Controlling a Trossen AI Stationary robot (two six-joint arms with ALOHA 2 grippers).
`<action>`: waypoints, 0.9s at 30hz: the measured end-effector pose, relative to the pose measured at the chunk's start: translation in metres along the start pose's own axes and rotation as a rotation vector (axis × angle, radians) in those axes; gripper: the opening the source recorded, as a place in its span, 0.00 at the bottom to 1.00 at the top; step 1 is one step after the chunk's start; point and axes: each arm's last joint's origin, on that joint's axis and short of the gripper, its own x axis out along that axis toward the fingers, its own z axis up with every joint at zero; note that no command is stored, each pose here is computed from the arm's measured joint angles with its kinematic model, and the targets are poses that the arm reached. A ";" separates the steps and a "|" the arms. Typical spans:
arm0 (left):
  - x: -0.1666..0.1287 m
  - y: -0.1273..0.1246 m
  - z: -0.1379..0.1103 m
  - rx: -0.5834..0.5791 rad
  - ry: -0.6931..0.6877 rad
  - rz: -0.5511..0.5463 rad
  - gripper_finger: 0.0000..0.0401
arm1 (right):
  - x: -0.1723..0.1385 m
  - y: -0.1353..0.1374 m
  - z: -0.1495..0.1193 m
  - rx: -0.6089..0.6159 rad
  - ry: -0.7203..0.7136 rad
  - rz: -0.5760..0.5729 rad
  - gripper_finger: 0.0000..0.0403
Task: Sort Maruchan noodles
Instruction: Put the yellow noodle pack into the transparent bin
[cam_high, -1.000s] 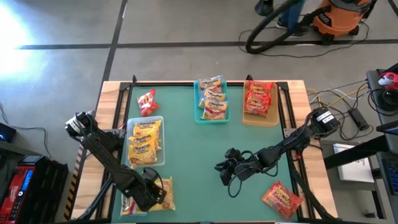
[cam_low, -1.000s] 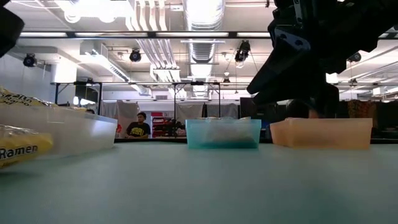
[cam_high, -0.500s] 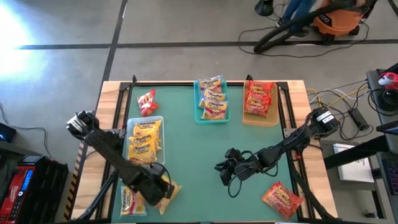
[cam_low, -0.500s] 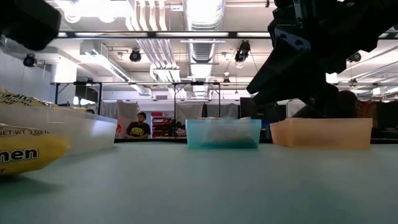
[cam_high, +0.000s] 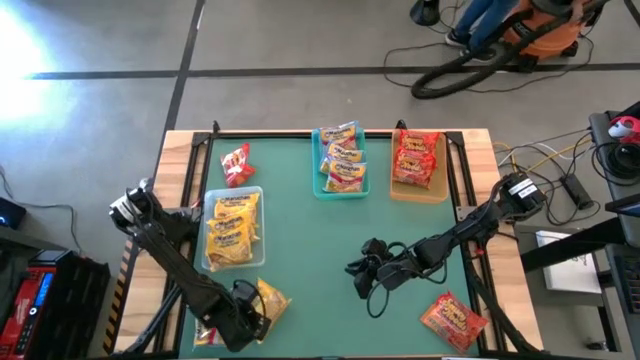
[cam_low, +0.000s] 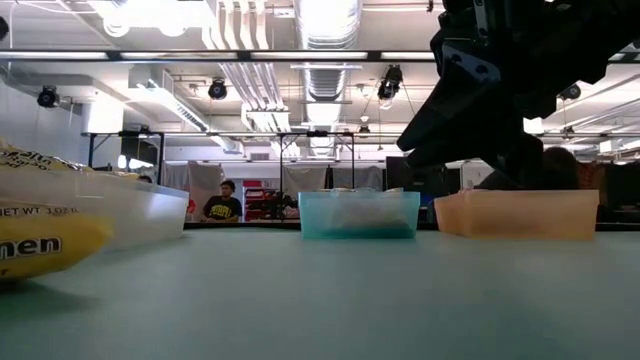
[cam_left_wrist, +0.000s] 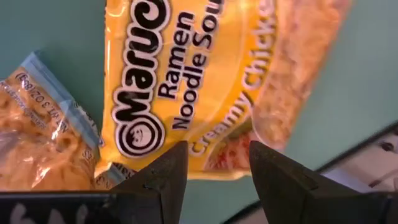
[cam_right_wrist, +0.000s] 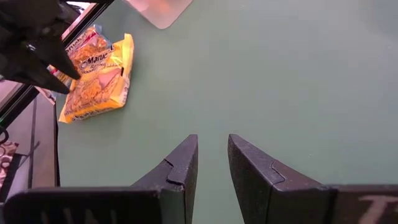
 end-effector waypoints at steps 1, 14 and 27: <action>0.003 0.000 0.000 -0.001 -0.001 0.008 0.38 | 0.000 0.000 0.000 0.000 0.000 0.000 0.20; 0.026 -0.024 0.023 -0.004 -0.127 -0.127 0.38 | 0.000 0.000 0.000 -0.009 0.000 0.001 0.20; 0.039 -0.054 0.079 0.051 -0.297 -0.264 0.38 | 0.000 0.000 0.000 -0.008 -0.001 0.001 0.20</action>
